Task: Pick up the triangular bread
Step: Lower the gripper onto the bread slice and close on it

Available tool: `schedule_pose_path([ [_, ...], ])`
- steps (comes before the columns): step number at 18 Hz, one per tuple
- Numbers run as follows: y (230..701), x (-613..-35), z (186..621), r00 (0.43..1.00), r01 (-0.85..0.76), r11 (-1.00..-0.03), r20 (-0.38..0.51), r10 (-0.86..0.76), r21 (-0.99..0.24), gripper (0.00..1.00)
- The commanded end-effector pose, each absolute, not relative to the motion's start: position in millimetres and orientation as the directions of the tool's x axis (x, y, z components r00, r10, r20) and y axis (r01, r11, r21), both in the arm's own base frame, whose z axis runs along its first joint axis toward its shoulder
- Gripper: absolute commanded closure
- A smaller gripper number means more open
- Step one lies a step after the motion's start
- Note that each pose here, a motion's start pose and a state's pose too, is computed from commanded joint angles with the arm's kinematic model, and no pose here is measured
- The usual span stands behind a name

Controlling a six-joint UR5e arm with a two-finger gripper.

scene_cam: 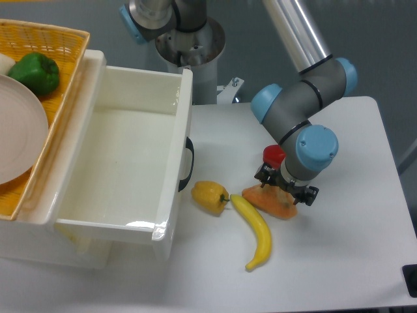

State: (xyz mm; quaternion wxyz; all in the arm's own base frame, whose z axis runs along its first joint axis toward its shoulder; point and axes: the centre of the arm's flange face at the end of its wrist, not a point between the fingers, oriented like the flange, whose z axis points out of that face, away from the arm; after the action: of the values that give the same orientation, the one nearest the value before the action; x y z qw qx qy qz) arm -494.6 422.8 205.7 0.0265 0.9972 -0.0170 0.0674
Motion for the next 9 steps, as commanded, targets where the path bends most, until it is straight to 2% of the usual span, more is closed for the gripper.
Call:
schedule_pose_path([
  [9,423.9,-494.9,198.5,0.989,-0.038,-0.998,0.144,-0.030,0.057,0.21],
])
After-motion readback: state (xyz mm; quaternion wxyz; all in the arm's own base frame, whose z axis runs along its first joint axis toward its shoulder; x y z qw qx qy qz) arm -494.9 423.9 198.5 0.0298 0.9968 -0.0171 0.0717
